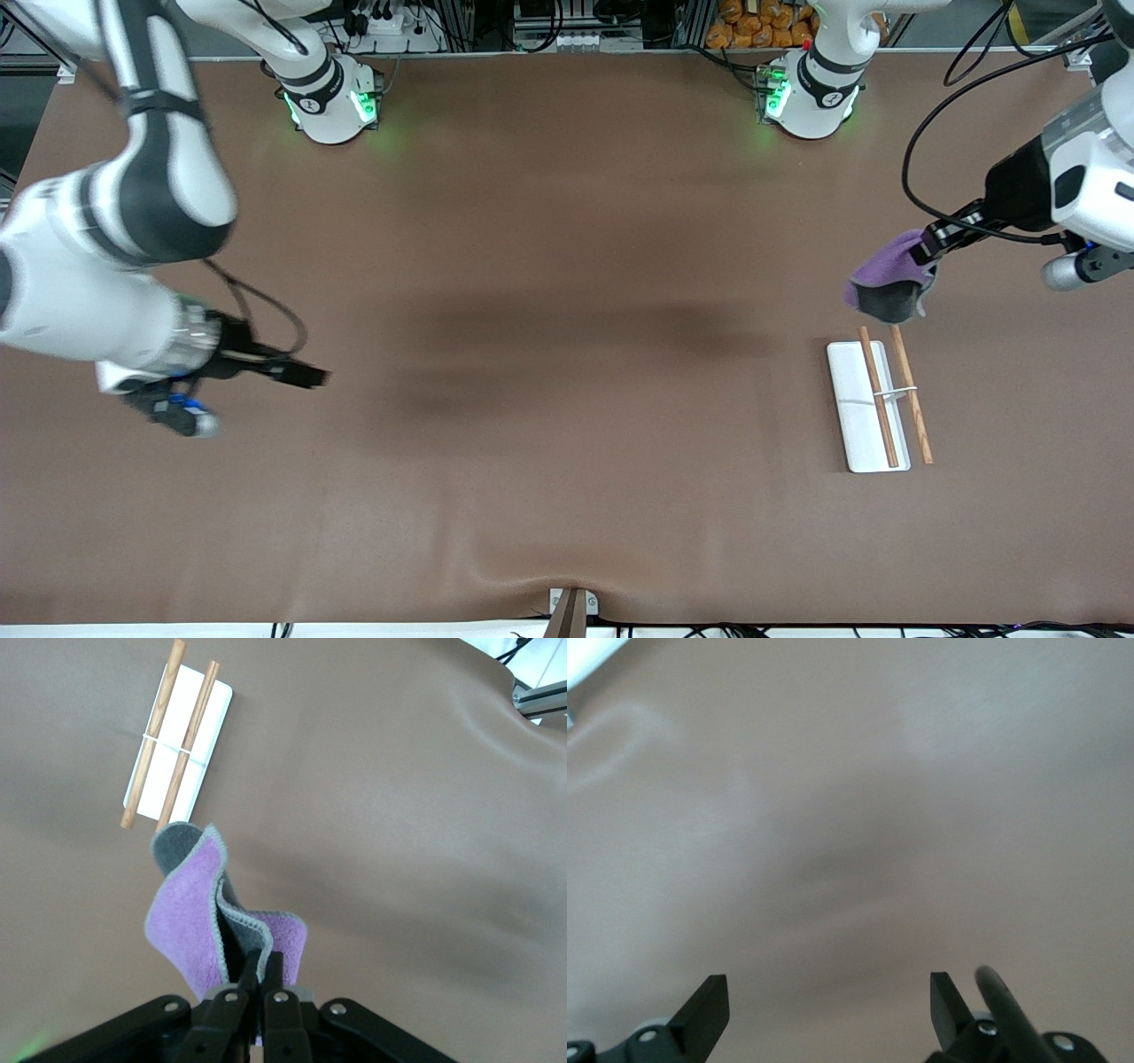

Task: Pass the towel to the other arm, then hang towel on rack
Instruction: 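Hold the towel above the rack with the left gripper while the right retracts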

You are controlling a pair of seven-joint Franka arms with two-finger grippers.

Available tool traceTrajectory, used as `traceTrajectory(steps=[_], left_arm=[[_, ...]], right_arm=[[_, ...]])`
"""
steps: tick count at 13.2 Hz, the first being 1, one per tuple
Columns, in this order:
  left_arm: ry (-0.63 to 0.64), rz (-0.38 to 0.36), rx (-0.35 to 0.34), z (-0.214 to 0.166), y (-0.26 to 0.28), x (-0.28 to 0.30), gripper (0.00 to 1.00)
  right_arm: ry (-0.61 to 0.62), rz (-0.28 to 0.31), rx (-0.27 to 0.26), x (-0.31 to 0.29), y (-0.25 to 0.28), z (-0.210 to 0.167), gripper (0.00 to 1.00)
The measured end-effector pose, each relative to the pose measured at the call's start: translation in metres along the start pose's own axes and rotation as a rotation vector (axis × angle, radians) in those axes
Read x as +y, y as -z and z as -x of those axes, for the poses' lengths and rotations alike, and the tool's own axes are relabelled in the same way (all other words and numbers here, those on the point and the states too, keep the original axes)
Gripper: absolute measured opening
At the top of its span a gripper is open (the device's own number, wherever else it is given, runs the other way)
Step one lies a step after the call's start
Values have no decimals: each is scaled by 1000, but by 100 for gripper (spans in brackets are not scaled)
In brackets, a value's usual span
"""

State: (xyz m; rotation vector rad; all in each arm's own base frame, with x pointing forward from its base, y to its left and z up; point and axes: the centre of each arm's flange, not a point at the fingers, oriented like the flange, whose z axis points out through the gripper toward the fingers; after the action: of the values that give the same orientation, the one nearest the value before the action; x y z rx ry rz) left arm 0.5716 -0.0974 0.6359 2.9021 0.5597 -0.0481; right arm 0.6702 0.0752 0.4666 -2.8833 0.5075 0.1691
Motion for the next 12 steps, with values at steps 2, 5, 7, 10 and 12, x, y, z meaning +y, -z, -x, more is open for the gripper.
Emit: traceTrajectory(steps=[2, 5, 7, 10, 12], left_arm=[[-36, -44, 9, 1, 1, -4, 3], [-88, -86, 47, 4, 16, -14, 3], [-96, -86, 56, 5, 24, -22, 3], [-116, -91, 46, 2, 26, -32, 3], [-130, -94, 43, -1, 26, -39, 3]], right_arm=[[93, 61, -4, 55, 17, -2, 100], [180, 174, 17, 76, 56, 31, 100], [244, 237, 53, 70, 80, 53, 100], [299, 265, 65, 60, 101, 77, 100], [296, 269, 54, 65, 112, 86, 100]])
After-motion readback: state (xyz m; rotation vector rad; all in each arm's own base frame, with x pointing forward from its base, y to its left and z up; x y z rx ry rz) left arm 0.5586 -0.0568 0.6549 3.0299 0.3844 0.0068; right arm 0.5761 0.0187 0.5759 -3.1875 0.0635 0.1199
